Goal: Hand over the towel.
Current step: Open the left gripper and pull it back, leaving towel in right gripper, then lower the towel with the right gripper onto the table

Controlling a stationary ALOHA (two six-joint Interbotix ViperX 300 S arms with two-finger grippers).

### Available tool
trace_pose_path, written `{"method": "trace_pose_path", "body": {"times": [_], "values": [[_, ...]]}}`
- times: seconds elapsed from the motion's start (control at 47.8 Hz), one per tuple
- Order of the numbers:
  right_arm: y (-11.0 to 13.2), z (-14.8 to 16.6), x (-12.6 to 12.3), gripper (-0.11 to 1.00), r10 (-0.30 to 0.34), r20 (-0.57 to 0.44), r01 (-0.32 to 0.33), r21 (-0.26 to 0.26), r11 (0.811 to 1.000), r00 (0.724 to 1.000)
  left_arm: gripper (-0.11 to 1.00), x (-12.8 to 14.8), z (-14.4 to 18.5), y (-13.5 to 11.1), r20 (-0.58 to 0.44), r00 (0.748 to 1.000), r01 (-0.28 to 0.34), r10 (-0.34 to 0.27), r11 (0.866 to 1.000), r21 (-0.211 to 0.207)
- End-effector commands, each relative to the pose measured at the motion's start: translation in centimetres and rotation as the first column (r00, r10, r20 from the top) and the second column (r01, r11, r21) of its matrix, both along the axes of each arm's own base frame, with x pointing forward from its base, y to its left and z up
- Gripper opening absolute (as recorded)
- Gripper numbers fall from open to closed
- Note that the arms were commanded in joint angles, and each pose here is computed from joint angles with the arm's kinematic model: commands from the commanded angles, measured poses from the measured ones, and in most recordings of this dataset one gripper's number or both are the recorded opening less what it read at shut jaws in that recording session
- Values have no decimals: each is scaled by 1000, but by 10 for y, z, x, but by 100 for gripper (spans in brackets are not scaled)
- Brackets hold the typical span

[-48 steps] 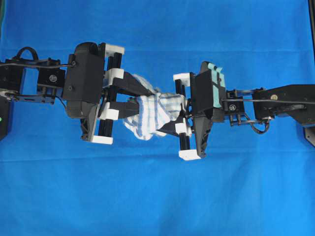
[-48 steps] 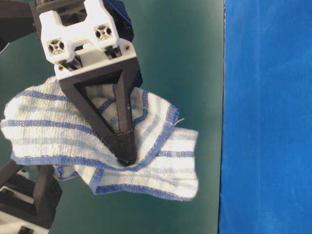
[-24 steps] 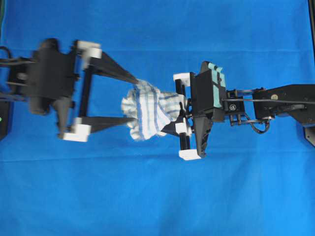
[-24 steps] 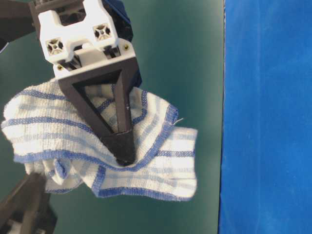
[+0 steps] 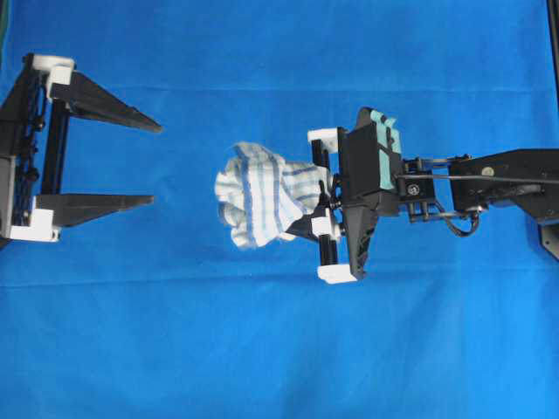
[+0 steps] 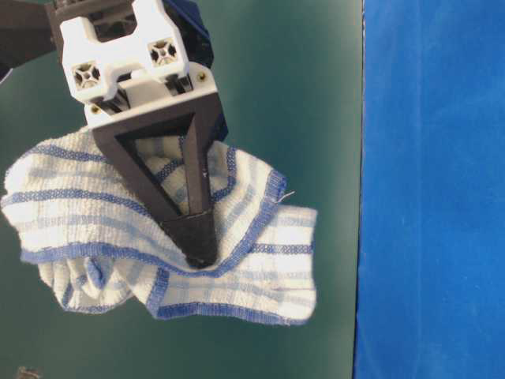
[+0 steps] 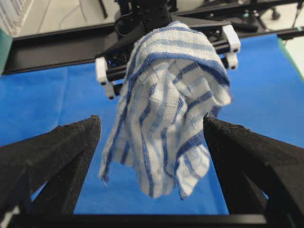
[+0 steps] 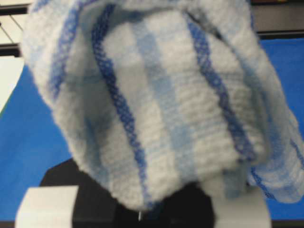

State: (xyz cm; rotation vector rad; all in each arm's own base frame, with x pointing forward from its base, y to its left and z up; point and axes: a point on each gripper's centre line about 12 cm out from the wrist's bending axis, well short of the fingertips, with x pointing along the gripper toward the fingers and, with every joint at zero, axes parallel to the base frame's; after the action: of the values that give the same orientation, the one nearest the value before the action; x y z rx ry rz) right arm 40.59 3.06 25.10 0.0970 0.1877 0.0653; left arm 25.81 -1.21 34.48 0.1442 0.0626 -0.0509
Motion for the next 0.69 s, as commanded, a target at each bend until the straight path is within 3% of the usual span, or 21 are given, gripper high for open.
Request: {"method": "trace_pose_path", "body": {"times": [0.0, 0.188, 0.314, 0.418, 0.564, 0.669], "values": [[-2, 19, -1, 6, -4, 43, 4, 5, 1000, 999, 93, 1, 6, -1, 20, 1000, 4, -4, 1000, -6], [-14, 4, 1, 6, -37, -90, 37, 6, 999, 995, 93, 4, 3, -1, 7, 1000, 4, -4, 1000, -5], [-19, -16, 7, 6, -51, -236, 51, -5, 999, 970, 93, 5, 0, -1, -2, 1000, 4, -4, 1000, -4], [-25, -37, 12, 6, -66, -358, 64, -16, 998, 931, 93, 6, 0, -1, 0, 1000, 4, -4, 1000, -5], [-37, -80, 19, 6, -90, -513, 87, -31, 996, 853, 93, 6, 0, -1, -3, 1000, 4, -4, 1000, -4], [-41, -107, 23, 6, -97, -561, 93, -36, 995, 822, 93, 6, 0, -1, -3, 1000, 2, -2, 1000, -4]]}}
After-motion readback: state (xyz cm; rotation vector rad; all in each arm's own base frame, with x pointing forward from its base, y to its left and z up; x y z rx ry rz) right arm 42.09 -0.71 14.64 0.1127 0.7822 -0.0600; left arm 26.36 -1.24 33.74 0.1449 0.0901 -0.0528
